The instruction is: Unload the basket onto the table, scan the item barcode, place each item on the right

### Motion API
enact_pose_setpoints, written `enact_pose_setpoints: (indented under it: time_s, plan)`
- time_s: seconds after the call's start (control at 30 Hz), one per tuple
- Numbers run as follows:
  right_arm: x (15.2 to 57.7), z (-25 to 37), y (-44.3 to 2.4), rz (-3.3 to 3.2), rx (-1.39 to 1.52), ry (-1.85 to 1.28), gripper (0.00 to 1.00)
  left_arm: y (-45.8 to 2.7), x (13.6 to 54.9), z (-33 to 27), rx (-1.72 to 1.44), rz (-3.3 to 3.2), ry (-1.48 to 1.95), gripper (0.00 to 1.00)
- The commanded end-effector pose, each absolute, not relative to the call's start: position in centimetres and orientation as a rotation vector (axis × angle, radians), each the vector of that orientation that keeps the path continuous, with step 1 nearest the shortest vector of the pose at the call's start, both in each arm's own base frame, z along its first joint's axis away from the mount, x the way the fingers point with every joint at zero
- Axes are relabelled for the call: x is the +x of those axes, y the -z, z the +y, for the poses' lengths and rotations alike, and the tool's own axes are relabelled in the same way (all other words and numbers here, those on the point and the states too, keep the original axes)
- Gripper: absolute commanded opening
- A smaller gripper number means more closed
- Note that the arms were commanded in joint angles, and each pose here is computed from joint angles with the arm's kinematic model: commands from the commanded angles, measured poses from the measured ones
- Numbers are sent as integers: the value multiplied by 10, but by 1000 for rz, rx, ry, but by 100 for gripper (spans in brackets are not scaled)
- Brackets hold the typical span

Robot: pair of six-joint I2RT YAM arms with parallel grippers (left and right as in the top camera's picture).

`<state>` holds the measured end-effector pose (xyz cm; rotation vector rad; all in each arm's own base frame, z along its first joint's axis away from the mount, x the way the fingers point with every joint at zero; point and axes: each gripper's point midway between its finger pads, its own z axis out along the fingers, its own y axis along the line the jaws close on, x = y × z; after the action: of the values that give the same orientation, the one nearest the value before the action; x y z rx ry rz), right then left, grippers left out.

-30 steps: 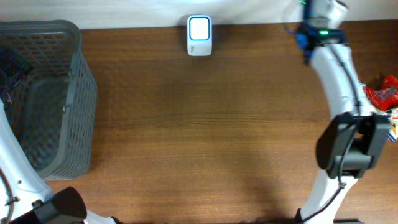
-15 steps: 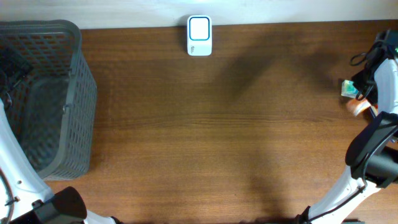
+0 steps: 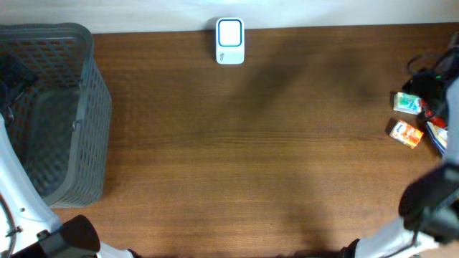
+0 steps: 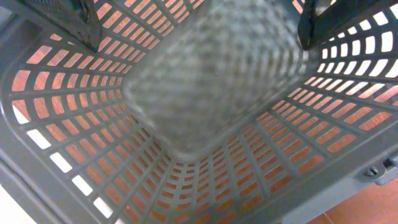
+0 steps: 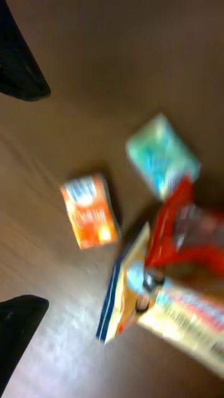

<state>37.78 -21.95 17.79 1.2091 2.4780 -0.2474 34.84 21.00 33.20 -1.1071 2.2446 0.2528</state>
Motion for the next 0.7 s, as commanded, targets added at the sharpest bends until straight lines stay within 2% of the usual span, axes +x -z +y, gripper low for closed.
enact_pose_setpoints:
  time_s: [0.0,0.13,0.27,0.4,0.5,0.67]
  plan:
    - [371,-159,-254,2441,891,-113,99,-332,347,213,-1125,2234,-256,99]
    - [336,-121,-284,2476,729,-109,99,-332,347,213,-1125,2234,-256,99]
    - [302,-86,-273,2542,650,-142,99,-332,347,213,-1125,2234,-256,99]
    - [265,-20,-257,2566,551,-461,99,-332,347,213,-1125,2234,-256,99]
    - [246,-7,-247,2615,577,-524,98,-332,347,213,-1125,2234,-256,99]
    - [241,-6,-244,2639,590,-531,99,-333,347,213,-1125,2233,-256,99]
